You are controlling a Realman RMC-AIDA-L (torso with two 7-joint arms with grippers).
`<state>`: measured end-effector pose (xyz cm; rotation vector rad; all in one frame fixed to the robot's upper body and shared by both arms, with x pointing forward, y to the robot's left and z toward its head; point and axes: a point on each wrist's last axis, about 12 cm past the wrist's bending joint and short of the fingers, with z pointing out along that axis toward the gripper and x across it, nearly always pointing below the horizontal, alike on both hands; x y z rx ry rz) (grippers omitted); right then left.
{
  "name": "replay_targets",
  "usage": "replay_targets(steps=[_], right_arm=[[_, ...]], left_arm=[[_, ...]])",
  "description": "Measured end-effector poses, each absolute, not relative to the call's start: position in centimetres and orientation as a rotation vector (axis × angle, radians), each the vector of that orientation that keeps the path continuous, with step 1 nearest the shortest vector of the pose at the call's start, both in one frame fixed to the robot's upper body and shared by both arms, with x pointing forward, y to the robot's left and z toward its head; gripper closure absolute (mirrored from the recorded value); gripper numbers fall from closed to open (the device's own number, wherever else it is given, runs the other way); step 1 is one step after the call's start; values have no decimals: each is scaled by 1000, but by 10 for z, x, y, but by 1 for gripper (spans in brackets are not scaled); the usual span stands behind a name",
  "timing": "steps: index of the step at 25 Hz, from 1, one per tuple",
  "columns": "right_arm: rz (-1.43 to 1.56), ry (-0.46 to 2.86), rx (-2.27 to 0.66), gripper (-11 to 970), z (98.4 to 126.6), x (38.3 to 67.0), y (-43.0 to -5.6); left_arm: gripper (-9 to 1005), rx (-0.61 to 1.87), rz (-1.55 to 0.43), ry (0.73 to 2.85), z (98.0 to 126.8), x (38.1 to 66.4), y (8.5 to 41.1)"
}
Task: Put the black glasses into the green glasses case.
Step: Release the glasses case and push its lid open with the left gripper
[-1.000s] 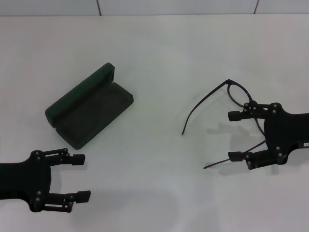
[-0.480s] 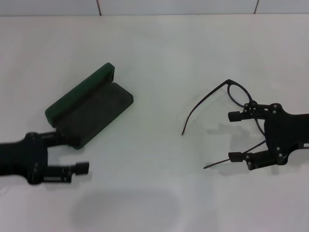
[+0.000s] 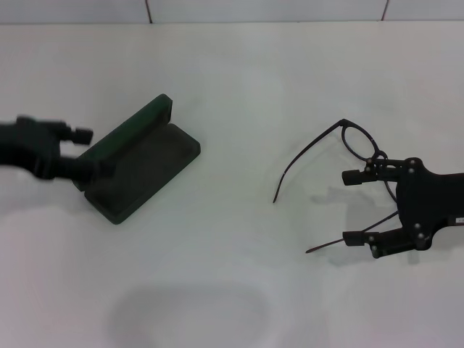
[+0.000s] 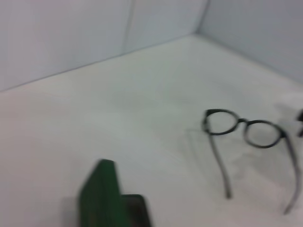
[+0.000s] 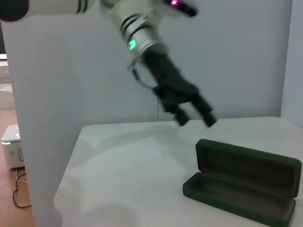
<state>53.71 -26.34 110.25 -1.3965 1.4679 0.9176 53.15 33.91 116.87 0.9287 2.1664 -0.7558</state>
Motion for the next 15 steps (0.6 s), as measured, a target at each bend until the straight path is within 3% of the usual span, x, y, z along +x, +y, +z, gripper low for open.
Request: replay_targets(steps=[7,15], right_arm=[[926,1457,-1417,89,1103,539,-258],[930,1439,-1443,89,1105,543,-248]], left_arm=[[144,1067,-510,2340,1198,587,295],[150,1151,-368,2466,1182,616,262]])
